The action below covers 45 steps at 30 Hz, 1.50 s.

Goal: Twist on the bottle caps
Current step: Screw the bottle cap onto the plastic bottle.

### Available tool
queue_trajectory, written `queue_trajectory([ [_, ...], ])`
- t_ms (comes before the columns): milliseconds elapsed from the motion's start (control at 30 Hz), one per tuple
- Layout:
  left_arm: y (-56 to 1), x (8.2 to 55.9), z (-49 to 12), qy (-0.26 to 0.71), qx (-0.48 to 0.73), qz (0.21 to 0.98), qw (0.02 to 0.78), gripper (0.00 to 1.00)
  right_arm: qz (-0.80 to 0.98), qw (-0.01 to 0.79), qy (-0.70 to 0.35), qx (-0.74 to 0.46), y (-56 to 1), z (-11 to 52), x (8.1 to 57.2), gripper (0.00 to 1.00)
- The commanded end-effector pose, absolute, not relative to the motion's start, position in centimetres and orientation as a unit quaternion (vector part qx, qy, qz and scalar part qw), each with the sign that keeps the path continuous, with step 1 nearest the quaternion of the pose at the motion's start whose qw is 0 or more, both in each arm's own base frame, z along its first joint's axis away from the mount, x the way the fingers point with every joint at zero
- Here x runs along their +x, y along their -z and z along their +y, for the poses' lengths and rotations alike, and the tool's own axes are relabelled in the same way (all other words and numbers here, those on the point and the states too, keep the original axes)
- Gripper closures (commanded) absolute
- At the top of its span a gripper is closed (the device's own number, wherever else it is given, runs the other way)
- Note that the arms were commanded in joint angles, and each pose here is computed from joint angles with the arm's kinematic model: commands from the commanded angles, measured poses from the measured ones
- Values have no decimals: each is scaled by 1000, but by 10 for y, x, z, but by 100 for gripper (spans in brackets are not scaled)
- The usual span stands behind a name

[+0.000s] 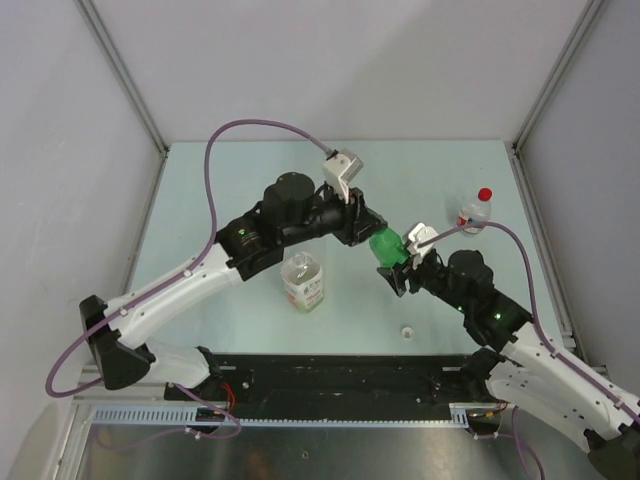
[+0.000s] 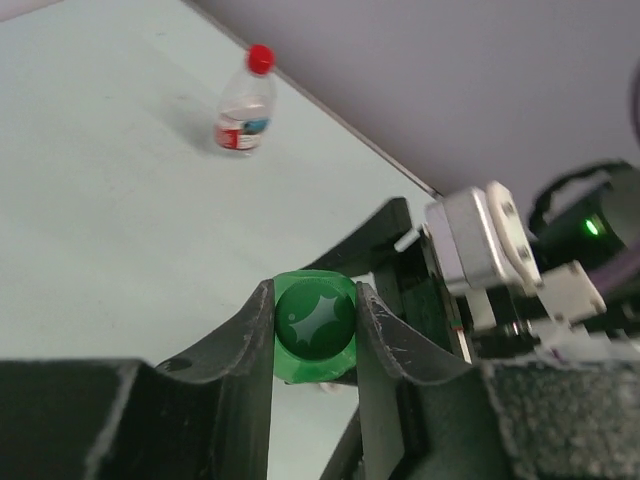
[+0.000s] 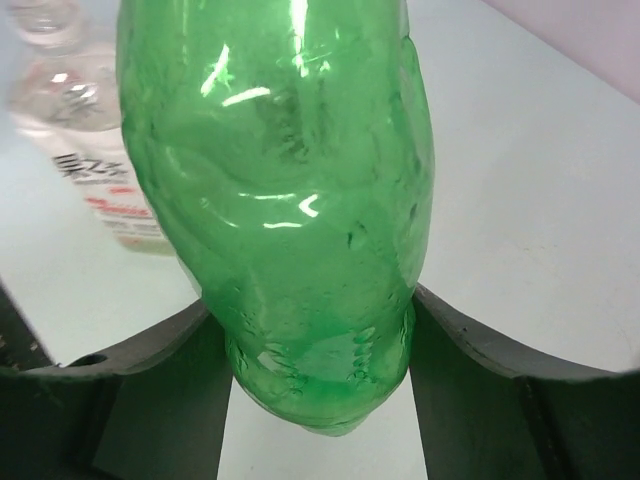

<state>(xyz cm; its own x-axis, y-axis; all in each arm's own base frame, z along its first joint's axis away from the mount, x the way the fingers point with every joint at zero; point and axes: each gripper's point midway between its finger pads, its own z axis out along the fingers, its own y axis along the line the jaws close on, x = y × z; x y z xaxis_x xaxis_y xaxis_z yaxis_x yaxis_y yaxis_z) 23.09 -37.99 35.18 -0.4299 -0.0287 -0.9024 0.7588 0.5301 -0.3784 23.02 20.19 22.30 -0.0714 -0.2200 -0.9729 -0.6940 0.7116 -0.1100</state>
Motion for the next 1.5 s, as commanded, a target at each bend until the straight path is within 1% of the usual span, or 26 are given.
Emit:
queue_trajectory([
  [0,-339,155,-386,498,413,659,383,95,556,663,-307,-395,-308,229,187,100],
  [33,-335,147,-384,502,437,644,376,96,536,661,-325,-412,-313,232,176,100],
  [100,-326,136,-379,500,482,614,375,95,505,655,-358,-433,-322,235,158,100],
  [167,-322,121,-376,512,522,578,364,90,485,651,-381,-442,-329,234,145,100],
  [300,-324,94,-371,541,588,494,344,85,431,635,-427,-479,-340,238,114,100],
  [333,-326,90,-371,545,597,479,343,84,418,631,-434,-488,-342,238,108,100],
  [400,-330,92,-372,542,600,472,351,78,402,629,-439,-500,-344,238,101,100],
  [433,-331,94,-372,538,599,475,356,71,398,631,-437,-503,-345,237,100,100],
  [533,-336,98,-370,530,590,484,371,35,411,642,-423,-489,-345,235,108,100],
  [567,-339,100,-369,527,584,489,377,20,419,647,-418,-481,-346,235,113,100],
  [600,-344,102,-368,524,576,496,385,10,428,650,-413,-473,-345,234,118,100],
  [633,-348,106,-368,519,565,506,394,5,439,654,-407,-464,-345,233,123,100],
  [667,-355,110,-367,516,553,515,404,3,451,656,-400,-455,-343,232,129,100],
  [800,-372,123,-363,505,507,546,436,1,505,663,-366,-414,-334,226,155,100],
  [867,-377,140,-360,487,465,577,462,1,538,670,-344,-379,-330,221,173,100],
  [1000,-390,171,-352,459,372,630,504,0,627,682,-257,-275,-309,195,224,100],
  [1100,-401,192,-349,443,309,655,528,1,678,671,-190,-233,-284,178,250,100],
  [1233,-412,228,-345,412,213,689,557,1,708,653,-143,-230,-262,173,262,100],
  [1333,-414,242,-350,407,178,701,558,1,716,647,-123,-233,-255,173,265,100],
  [1467,-413,256,-361,402,157,711,555,8,720,642,-109,-241,-249,176,264,100],
])
